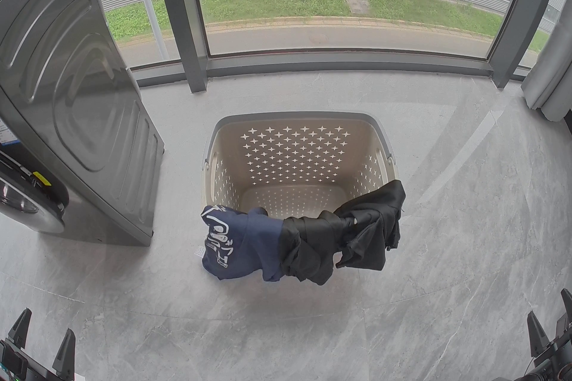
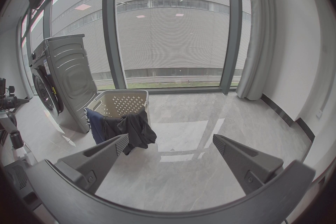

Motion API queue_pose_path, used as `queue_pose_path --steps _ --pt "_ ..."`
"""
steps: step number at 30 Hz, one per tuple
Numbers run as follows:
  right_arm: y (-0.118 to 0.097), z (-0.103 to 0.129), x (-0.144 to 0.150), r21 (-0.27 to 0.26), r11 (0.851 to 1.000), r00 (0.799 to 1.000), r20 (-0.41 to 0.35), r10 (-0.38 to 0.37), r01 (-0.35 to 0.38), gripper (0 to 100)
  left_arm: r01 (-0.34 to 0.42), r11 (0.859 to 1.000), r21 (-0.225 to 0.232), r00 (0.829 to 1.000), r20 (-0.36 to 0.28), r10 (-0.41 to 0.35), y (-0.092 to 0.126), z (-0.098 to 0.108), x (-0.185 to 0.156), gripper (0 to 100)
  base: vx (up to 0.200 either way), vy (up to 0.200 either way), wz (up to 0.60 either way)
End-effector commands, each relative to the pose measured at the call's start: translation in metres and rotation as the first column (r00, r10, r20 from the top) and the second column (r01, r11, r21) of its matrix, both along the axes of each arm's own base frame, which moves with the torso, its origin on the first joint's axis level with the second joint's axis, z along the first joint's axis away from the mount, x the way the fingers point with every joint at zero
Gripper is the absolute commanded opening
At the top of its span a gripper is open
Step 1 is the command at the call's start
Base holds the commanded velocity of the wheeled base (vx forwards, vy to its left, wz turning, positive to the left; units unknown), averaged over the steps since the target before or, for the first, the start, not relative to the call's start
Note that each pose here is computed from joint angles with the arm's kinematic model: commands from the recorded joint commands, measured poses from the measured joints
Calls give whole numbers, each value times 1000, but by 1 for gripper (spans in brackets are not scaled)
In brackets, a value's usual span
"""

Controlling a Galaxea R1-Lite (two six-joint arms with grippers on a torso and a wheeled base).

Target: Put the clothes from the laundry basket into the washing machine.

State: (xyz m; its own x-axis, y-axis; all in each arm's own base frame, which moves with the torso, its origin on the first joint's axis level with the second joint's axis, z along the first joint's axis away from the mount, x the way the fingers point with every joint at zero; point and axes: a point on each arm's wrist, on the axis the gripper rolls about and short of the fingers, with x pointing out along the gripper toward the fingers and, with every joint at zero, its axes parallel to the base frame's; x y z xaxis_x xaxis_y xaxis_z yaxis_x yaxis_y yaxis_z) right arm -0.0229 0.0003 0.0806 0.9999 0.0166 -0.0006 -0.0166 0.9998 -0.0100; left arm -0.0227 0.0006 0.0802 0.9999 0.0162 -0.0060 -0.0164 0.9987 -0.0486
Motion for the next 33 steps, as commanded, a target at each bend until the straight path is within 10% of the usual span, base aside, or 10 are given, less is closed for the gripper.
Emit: queue_pose_path --steps 1,11,33 --pt "0 -5 0 -1 1000 1000 1 2 -2 100 -1 1000 0 1000 -6 1 0 -4 0 100 -200 0 0" --pt "0 -5 0 -1 1000 1000 1 2 -2 100 -1 1000 0 1000 -6 1 0 -4 0 100 -20 0 0" --pt "0 -5 0 -1 1000 1000 1 2 -2 100 -1 1000 0 1000 -6 1 0 -4 0 100 0 200 0"
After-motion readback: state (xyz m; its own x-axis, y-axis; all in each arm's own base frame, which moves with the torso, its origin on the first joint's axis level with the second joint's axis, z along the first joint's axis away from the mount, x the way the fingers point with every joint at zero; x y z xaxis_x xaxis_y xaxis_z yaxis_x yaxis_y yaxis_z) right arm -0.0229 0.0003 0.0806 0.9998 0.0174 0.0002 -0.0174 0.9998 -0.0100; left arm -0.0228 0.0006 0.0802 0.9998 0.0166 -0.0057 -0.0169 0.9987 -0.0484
